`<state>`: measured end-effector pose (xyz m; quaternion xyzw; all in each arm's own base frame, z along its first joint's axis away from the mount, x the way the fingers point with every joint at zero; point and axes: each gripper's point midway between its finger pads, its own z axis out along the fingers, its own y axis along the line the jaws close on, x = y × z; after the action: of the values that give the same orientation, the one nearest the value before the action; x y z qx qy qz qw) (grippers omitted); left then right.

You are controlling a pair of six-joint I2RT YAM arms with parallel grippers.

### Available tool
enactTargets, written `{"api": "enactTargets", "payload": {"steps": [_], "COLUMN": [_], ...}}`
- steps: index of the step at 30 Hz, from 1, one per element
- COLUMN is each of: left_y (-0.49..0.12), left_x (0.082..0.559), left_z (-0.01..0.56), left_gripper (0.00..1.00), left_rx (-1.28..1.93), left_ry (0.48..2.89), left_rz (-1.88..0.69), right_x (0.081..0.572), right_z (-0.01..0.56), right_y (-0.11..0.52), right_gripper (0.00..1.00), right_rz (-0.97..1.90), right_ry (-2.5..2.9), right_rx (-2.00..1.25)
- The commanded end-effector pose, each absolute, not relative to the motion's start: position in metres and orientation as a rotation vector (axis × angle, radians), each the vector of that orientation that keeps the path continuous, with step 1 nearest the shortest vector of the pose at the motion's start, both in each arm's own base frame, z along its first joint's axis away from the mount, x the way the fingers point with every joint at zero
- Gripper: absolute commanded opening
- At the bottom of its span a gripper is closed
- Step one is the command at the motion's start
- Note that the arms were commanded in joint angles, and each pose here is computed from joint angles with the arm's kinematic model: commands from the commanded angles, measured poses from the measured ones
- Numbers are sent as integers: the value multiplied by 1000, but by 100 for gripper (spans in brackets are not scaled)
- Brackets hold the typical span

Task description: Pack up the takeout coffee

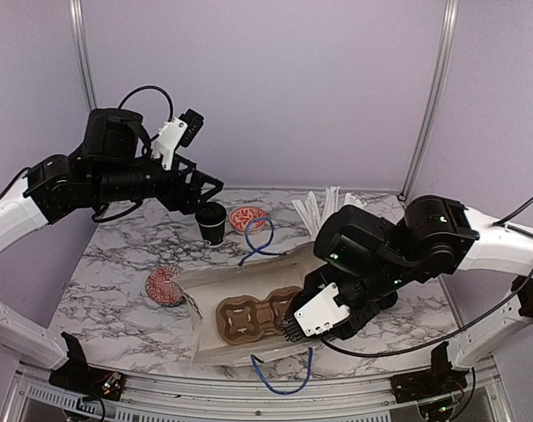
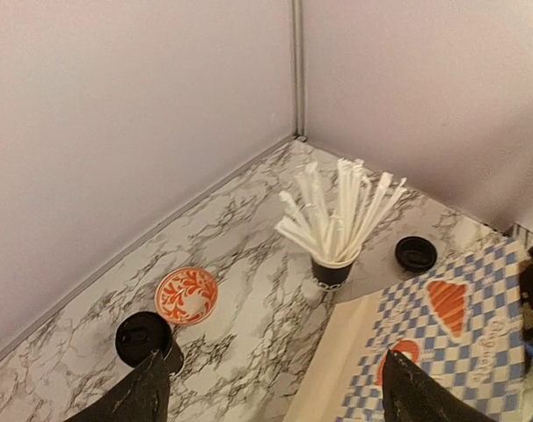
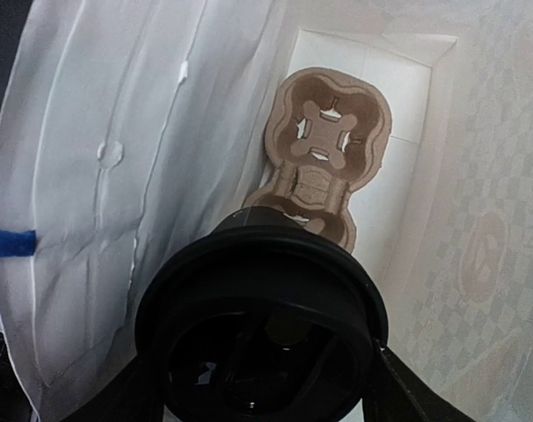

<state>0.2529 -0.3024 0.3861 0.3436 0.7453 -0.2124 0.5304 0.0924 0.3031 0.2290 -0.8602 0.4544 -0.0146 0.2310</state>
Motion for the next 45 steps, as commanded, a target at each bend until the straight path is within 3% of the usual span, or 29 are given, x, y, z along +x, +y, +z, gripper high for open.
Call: {"api": "enactTargets", "payload": {"steps": [1,5,13,22,45], "left_y": [-280,-284,-335,-350,-352], "left_x": [308,319,295,278,271], "left_z": [304,287,238,192,142], "left_gripper": [82,80,77,73,71], "left_rx": [696,702,932,1022,1102], "left_ry": [2034,2075,2175,2278,2378], "left_rz": [-336,-348,-628,-710,-664], "right_x": [93,87,87,106,122], "right_z": [233,224,214,215,197], "right_y": [303,293,288,301,312], "right_gripper": [20,20,19,18,18], "right_rz": [-50,-51,-56,-131,-232], "right_ry": [1180,1165,1181,1143,1069], "right_rx": [-2326,-2357,-2360,-2210,-2139]}}
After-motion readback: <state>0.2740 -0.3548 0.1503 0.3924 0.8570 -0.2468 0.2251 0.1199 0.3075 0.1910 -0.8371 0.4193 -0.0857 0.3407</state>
